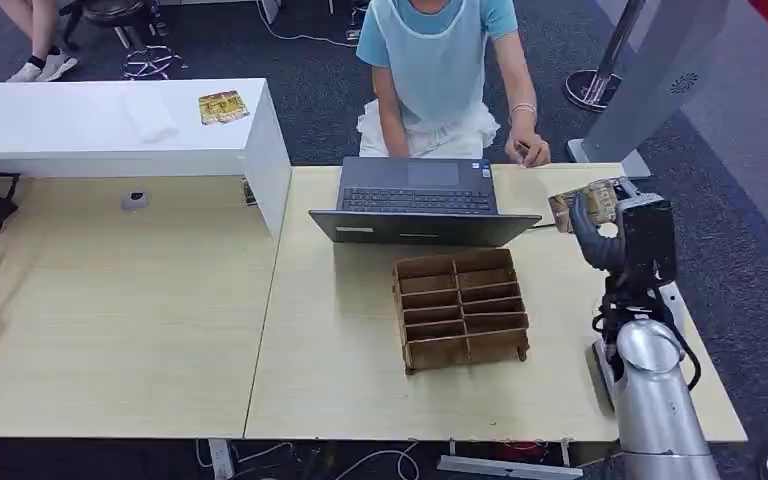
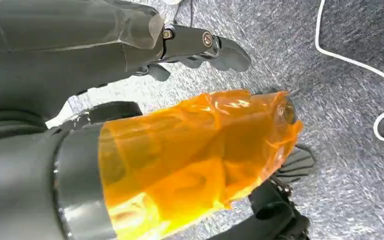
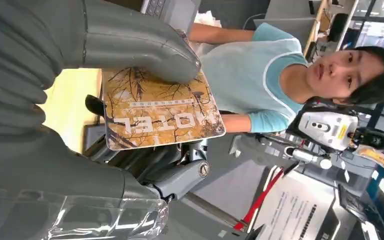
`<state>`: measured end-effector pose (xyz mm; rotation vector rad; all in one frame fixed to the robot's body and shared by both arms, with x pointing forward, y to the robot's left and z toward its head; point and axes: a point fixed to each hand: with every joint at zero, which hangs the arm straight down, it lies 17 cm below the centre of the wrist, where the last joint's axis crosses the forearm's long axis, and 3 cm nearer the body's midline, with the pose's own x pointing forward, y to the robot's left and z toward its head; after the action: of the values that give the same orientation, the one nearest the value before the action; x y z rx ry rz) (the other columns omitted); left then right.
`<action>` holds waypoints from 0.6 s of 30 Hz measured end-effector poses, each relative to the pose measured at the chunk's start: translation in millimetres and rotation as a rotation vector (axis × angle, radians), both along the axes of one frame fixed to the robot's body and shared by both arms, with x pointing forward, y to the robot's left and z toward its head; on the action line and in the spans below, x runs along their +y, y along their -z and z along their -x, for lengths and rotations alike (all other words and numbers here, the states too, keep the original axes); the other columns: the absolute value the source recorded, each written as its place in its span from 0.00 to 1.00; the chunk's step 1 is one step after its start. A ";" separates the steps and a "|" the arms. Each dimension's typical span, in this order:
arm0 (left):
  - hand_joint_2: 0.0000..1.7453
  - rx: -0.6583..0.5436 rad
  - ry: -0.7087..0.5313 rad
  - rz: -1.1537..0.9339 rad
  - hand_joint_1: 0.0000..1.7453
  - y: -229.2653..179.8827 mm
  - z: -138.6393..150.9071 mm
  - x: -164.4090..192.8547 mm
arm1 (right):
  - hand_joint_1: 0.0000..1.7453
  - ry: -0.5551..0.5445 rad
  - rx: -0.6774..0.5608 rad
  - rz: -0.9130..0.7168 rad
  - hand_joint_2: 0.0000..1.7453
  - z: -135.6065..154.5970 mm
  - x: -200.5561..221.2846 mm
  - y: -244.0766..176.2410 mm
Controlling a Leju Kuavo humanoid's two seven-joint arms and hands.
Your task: Pass the card to the sensor for recognition and then transmit it.
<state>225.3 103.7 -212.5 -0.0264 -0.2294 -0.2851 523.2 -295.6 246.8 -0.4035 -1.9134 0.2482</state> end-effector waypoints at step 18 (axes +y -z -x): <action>0.00 0.205 0.328 -0.109 0.00 -22.6 -19.6 39.6 | 0.96 -0.305 -0.028 -0.026 1.00 -63.8 142.0 -85.5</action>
<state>244.9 143.3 -189.9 0.0154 -0.0039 -0.6172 587.0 -153.5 332.3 -0.0958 -2.0008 0.4193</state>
